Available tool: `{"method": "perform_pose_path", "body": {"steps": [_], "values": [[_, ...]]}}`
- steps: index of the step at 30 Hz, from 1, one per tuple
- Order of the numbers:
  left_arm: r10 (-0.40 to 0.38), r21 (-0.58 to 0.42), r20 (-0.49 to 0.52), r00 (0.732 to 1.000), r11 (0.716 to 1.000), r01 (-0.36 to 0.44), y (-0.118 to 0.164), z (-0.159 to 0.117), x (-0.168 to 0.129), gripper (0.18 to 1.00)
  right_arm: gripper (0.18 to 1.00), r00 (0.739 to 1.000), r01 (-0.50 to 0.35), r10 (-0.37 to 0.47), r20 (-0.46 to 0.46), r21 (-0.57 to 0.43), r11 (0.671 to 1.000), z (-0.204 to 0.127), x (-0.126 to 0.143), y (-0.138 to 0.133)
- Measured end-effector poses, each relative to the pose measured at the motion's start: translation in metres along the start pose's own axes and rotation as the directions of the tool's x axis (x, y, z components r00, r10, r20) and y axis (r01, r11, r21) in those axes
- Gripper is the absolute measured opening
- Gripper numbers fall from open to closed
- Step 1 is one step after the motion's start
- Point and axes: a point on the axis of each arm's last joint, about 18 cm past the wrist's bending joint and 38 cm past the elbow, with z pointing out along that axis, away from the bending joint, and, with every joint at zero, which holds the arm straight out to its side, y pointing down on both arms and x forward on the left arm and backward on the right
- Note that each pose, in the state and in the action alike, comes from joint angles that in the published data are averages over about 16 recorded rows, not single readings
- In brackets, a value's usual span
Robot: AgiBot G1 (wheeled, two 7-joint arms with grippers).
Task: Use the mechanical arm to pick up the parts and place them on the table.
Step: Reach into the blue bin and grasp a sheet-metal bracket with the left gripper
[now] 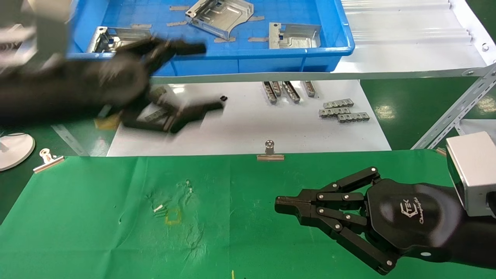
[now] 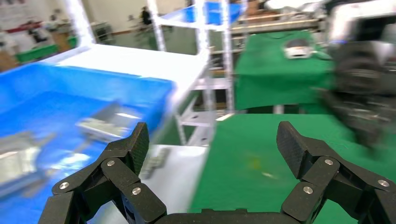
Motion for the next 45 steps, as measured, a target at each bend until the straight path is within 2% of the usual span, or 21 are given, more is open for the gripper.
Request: {"method": "perform_pose_path", "body": {"steps": [4,7,11,15,21,29,36,45], "values": [[-0.007,-0.027,0.127,0.992,1.0,0.011,-0.012,0.031,-0.05,1.0,0.198,1.0,0.0,0.0,0.0,0.0,1.0,0.0,0.0,0.0],[-0.012,-0.059,0.227,0.974,0.998,0.026,-0.017,0.053,-0.081,1.0,0.193,1.0,0.0,0.0,0.0,0.0,1.0,0.0,0.0,0.0],[-0.013,-0.11,0.354,0.935,0.992,0.056,-0.017,0.076,-0.114,1.0,0.192,1.0,0.0,0.0,0.0,0.0,1.0,0.0,0.0,0.0],[-0.004,-0.155,0.454,0.891,0.984,0.083,-0.013,0.092,-0.133,1.0,0.191,1.0,0.0,0.0,0.0,0.0,1.0,0.0,0.0,0.0],[-0.006,-0.194,0.531,0.848,0.973,0.128,-0.002,0.104,-0.144,1.0,0.191,1.0,0.0,0.0,0.0,0.0,1.0,0.0,0.0,0.0],[-0.05,-0.191,0.577,0.816,0.962,0.194,0.013,0.106,-0.147,0.983,0.194,1.0,0.0,0.0,0.0,0.0,1.0,0.0,0.0,0.0],[-0.06,-0.196,0.587,0.807,0.957,0.214,0.02,0.108,-0.147,0.932,0.215,1.0,0.0,0.0,0.0,0.0,1.0,0.0,0.0,0.0],[-0.002,-0.242,0.579,0.815,0.955,0.173,0.02,0.111,-0.147,0.798,0.295,1.0,0.0,0.0,0.0,0.0,1.0,0.0,0.0,0.0]]}}
